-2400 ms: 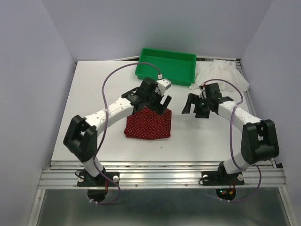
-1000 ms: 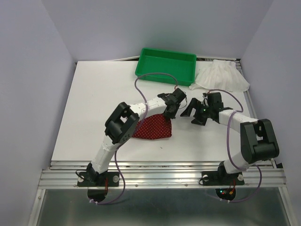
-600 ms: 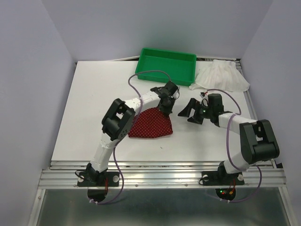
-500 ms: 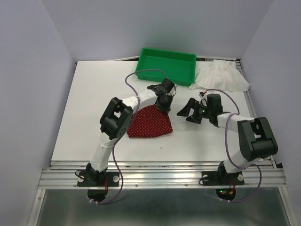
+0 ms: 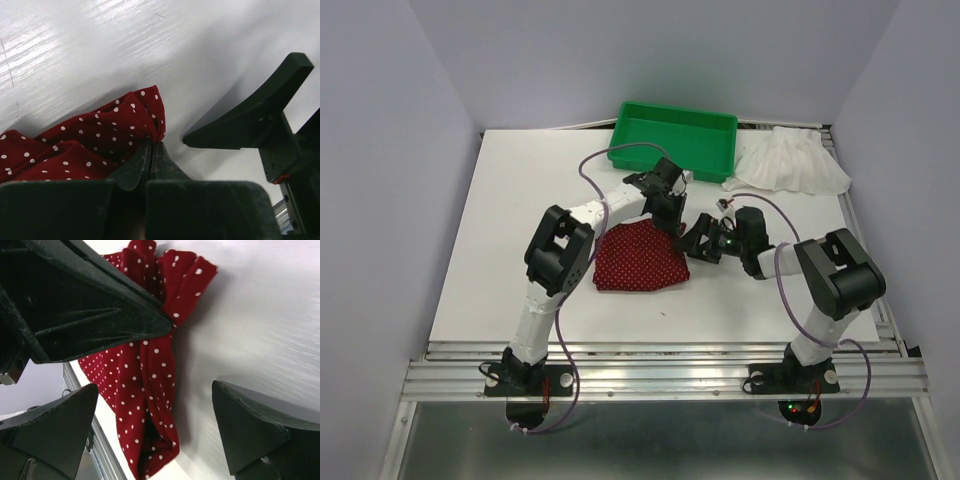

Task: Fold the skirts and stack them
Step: Neatly place the folded skirt to the corner

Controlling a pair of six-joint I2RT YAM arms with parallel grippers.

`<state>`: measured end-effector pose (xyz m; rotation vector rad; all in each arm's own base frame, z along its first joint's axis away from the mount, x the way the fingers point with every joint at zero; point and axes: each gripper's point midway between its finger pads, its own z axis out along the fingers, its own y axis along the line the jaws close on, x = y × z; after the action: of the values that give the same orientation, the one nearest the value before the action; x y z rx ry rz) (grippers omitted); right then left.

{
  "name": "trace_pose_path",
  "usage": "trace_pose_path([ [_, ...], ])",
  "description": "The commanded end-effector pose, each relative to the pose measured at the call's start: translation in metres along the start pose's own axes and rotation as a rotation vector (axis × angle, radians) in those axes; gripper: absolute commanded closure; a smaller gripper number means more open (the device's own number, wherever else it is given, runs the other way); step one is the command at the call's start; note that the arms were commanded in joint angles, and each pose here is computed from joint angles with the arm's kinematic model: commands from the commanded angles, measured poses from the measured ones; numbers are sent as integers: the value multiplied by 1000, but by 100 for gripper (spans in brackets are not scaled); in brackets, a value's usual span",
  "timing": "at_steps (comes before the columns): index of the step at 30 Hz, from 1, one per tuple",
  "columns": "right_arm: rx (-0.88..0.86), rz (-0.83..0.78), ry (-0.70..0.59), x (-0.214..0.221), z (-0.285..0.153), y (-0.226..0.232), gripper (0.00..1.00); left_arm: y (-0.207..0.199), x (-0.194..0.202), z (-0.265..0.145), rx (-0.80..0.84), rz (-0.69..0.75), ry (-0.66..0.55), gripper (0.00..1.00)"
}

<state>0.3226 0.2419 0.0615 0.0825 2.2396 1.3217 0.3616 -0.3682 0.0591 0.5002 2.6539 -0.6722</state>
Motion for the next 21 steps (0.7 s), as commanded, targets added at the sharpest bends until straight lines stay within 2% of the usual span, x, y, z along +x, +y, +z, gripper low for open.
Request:
trace_pose_path([
  [1,-93,-83,-72,-21,14,30,0,-27,-40,-44,79,23,-119,100],
  [8,-82,-14,-102,-12,25,22,0,-17,-53,-48,114,-44,-147,100],
  [16,-110,63,-10,15,36,14,1,-10,-68,-53,127,-66,-181,100],
  [21,-122,93,2,22,35,17,3,-4,-77,-55,121,-80,-200,100],
])
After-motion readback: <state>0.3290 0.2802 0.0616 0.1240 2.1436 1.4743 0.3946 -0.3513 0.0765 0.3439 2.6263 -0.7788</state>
